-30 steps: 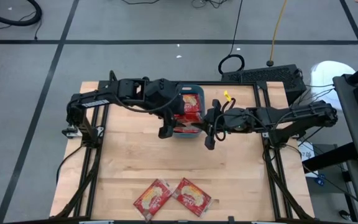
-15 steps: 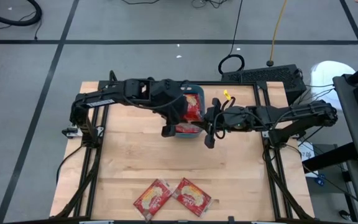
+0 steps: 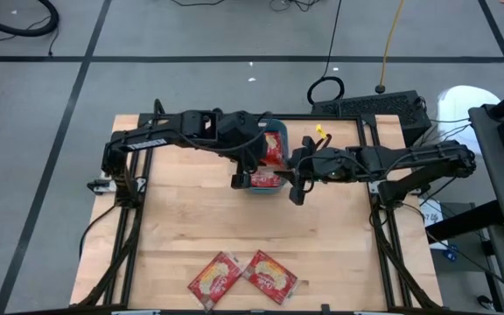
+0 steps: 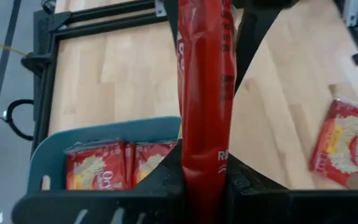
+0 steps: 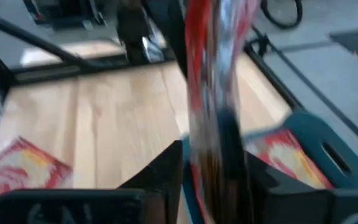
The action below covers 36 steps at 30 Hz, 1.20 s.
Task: Sort popcorn bags into baskets
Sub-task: Put the red popcorn bag into the blue bin
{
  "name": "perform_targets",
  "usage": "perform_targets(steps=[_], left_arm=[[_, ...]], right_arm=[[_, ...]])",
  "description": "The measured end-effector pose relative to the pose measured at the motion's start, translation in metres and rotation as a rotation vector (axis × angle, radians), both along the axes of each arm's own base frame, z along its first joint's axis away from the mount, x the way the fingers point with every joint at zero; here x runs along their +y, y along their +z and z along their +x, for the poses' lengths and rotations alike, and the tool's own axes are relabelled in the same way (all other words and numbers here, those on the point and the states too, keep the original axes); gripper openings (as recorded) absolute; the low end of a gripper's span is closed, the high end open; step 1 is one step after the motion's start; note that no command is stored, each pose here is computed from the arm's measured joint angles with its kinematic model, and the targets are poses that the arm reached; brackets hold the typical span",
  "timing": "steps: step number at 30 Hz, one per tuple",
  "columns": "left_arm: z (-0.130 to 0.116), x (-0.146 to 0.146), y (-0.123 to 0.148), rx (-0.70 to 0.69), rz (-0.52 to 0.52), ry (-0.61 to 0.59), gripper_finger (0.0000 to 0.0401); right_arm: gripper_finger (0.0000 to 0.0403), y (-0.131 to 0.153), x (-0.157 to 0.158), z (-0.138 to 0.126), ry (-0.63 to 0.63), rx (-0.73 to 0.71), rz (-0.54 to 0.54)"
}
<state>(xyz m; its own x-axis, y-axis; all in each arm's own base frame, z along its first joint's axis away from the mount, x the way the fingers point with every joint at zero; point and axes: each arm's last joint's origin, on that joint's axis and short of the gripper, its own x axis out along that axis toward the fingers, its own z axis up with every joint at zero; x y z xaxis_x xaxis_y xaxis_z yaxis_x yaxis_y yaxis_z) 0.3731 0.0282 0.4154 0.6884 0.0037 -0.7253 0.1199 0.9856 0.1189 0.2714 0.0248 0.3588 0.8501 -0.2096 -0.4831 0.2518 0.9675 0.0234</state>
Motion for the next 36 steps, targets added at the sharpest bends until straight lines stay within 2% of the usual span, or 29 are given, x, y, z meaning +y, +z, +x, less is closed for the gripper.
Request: perform_targets(steps=[4, 9, 11, 15, 17, 20, 24, 28, 31, 36], left_arm=[[-0.001, 0.009, -0.001, 0.011, 0.008, 0.027, 0.0022], [0.009, 0.022, -0.014, 0.046, 0.007, 0.057, 0.0022], [0.016, 0.026, -0.026, 0.087, 0.011, 0.07, 0.0024], [0.029, 0.032, -0.051, 0.191, 0.081, 0.135, 0.0038], [0.035, 0.035, -0.066, 0.26, 0.122, 0.165, 0.0033], [0.048, 0.038, -0.087, 0.313, 0.124, 0.182, 0.0022], [0.061, 0.042, -0.113, 0.37, 0.129, 0.206, 0.0022], [0.069, 0.046, -0.132, 0.423, 0.203, 0.221, 0.0042], [0.072, 0.048, -0.139, 0.443, 0.238, 0.221, 0.0044], [0.068, 0.047, -0.14, 0.48, 0.228, 0.23, 0.0026]], right_arm=[[0.0118, -0.005, -0.005, -0.012, -0.037, 0.097, 0.024], [0.0125, -0.009, -0.009, -0.03, -0.093, 0.204, 0.078], [0.0122, -0.01, -0.01, -0.036, -0.121, 0.237, 0.102], [0.0119, -0.013, -0.011, -0.049, -0.183, 0.308, 0.154], [0.0119, -0.015, -0.011, -0.055, -0.219, 0.35, 0.18], [0.0118, -0.018, -0.012, -0.062, -0.278, 0.394, 0.222], [0.0118, -0.02, -0.013, -0.069, -0.334, 0.437, 0.258], [0.0118, -0.02, -0.013, -0.074, -0.358, 0.448, 0.274], [0.0118, -0.018, -0.013, -0.076, -0.353, 0.438, 0.275], [0.0118, -0.014, -0.014, -0.082, -0.349, 0.414, 0.282]])
